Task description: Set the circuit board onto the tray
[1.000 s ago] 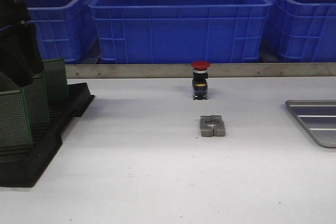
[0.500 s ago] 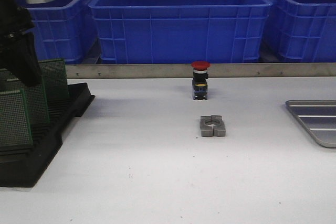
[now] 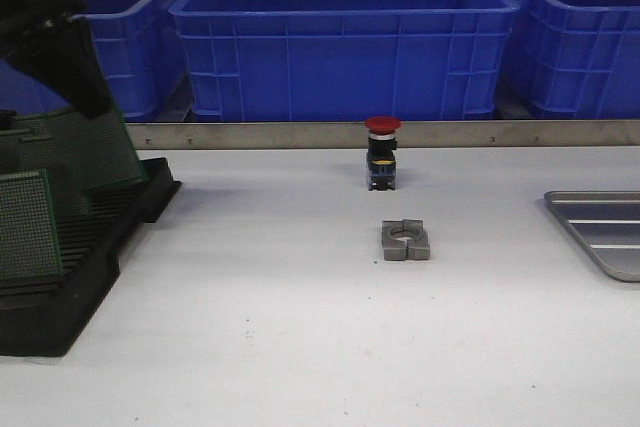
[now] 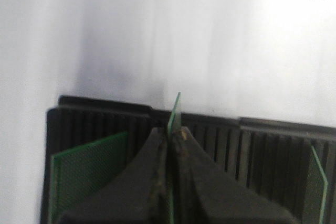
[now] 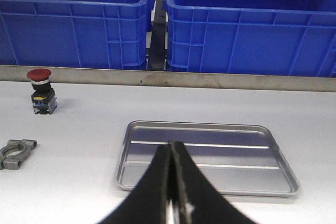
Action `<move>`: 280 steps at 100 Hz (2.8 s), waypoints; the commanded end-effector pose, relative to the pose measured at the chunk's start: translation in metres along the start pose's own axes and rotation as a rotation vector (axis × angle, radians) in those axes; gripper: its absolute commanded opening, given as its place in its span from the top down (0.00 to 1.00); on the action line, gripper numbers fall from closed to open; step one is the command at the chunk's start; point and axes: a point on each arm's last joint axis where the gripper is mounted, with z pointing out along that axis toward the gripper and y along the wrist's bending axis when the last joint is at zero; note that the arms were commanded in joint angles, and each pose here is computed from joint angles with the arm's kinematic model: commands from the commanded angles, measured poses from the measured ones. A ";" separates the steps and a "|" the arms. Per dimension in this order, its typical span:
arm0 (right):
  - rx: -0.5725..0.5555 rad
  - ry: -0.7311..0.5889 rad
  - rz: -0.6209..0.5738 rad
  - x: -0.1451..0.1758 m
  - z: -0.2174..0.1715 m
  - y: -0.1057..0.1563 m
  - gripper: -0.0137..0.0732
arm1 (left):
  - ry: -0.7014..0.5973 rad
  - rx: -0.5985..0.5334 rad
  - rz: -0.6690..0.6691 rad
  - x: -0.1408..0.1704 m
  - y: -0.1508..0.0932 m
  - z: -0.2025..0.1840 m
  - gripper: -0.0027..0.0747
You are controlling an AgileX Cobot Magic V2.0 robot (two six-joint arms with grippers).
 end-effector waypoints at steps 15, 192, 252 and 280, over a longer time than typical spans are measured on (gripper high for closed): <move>-0.004 -0.092 -0.017 -0.007 -0.002 0.000 0.91 | -0.236 0.003 0.066 -0.064 -0.018 -0.030 0.99; -0.263 0.456 -0.009 -0.125 0.081 0.029 0.54 | -0.544 0.224 0.184 -0.170 -0.081 -0.004 0.99; -0.937 0.402 -0.356 -0.094 0.182 0.120 0.39 | -0.544 0.224 0.184 -0.170 -0.081 -0.004 0.99; -0.962 0.446 -0.352 -0.080 0.216 0.130 0.40 | -0.544 0.224 0.184 -0.170 -0.081 -0.004 0.99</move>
